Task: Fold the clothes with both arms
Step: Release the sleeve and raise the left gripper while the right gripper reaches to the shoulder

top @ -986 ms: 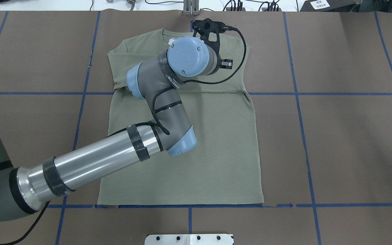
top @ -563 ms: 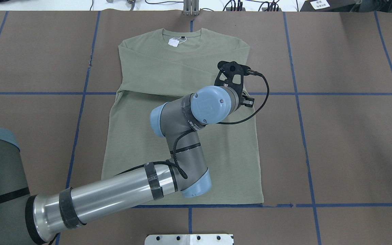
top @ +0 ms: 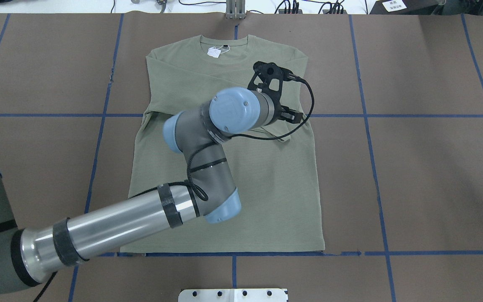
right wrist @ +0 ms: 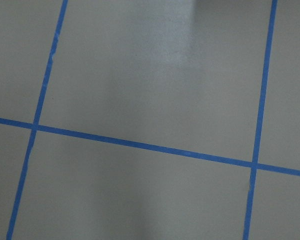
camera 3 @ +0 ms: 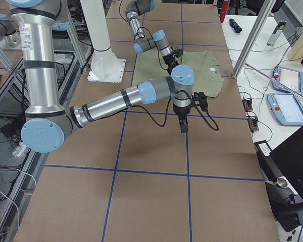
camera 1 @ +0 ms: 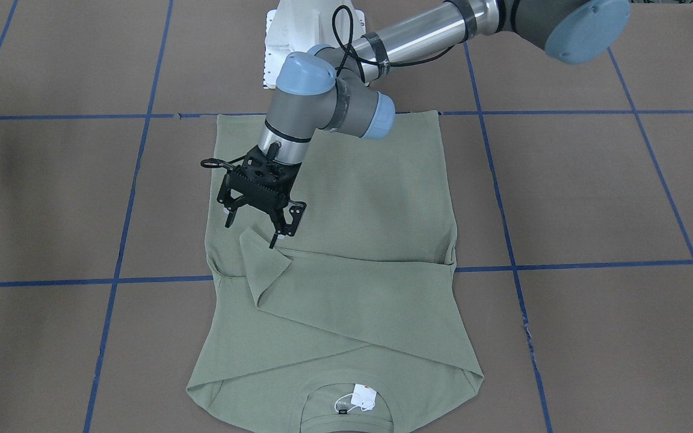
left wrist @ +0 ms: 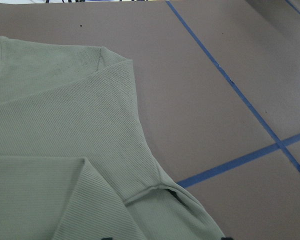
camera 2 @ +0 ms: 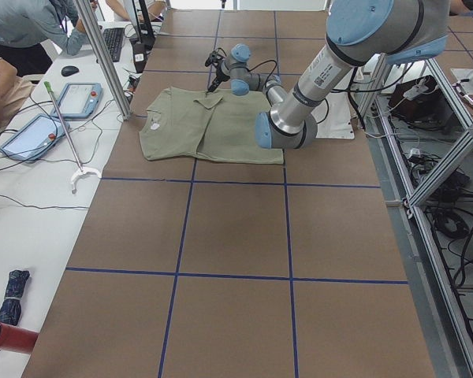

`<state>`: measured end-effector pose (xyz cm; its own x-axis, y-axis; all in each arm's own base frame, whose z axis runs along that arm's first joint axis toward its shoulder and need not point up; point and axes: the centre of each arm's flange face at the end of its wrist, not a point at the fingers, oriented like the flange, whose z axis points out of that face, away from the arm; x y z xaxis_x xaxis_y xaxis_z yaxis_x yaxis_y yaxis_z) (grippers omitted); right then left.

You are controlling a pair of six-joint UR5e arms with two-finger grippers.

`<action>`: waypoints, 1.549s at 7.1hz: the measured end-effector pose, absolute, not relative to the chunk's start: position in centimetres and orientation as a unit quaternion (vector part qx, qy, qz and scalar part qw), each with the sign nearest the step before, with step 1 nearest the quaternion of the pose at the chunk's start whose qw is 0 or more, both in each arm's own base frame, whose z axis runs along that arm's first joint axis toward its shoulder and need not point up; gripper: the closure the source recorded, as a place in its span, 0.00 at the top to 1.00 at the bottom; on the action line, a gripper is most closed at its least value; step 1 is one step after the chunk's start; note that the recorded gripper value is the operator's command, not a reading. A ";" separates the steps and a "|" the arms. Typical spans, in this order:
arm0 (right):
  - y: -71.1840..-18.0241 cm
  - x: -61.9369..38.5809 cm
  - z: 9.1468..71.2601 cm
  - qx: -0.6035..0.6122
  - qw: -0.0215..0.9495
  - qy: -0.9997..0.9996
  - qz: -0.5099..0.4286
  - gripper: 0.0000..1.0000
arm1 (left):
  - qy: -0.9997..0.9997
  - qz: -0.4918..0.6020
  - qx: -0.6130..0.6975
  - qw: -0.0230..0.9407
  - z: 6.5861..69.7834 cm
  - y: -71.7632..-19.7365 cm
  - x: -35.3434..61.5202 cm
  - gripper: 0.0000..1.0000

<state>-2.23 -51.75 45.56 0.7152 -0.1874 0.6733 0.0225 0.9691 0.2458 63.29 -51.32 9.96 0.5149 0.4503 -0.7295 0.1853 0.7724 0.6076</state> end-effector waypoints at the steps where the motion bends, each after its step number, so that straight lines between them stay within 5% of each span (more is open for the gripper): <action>1: -52.7 -4.2 44.3 0.141 0.910 -0.379 -0.085 1.00 | 0.466 0.114 0.313 0.820 10.8 -53.4 59.8 1.00; 7: -56.1 -35.1 26.6 0.185 0.902 -0.390 -0.036 0.98 | 0.398 0.197 0.299 0.845 20.6 -55.5 34.2 1.00; 11: -55.1 -53.0 20.8 0.195 0.927 -0.317 -0.043 0.83 | 0.391 0.240 0.286 0.841 29.2 -54.0 23.3 1.00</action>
